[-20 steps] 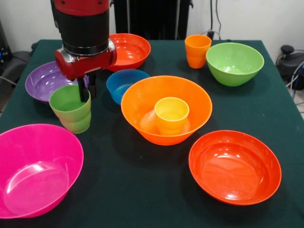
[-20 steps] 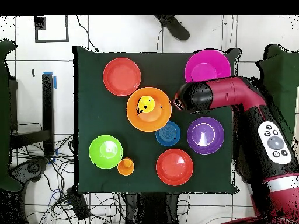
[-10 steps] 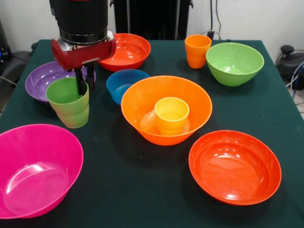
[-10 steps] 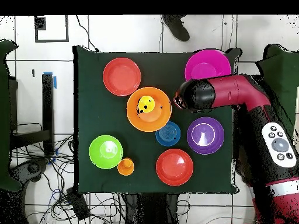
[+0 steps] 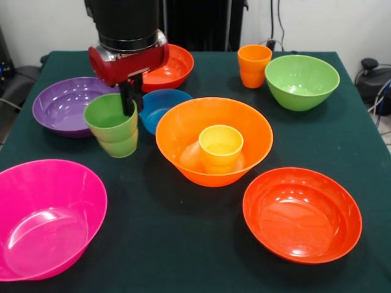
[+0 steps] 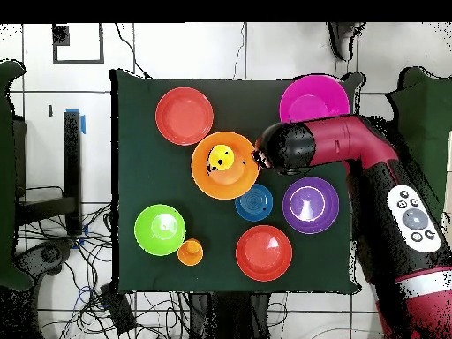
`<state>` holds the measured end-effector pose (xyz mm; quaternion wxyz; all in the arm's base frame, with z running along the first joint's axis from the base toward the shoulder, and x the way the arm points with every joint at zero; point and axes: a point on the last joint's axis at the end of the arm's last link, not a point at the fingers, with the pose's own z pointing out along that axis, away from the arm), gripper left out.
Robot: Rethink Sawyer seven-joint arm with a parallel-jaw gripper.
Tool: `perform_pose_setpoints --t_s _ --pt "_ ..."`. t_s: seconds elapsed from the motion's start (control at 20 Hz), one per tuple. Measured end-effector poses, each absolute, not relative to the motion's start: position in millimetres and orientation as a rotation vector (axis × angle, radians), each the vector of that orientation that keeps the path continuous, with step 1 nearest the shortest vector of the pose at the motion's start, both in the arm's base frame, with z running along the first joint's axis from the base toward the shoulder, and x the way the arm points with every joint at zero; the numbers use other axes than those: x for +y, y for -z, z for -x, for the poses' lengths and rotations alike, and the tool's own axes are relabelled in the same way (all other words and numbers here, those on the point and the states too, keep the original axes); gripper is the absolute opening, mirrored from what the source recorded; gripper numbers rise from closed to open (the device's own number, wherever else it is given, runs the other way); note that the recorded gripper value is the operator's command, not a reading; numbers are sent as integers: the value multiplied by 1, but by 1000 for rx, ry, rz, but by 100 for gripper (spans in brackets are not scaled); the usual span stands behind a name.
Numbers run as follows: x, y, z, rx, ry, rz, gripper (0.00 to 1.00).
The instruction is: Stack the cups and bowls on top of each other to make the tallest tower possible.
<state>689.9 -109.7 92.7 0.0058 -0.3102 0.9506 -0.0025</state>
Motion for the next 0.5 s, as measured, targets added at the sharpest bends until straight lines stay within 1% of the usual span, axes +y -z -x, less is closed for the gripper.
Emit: perform_pose_setpoints --t_s 0.3,0.5 --pt "-82 -92 -683 2975 -41 1018 0" --pt "-68 -97 -682 2965 -32 1053 0"
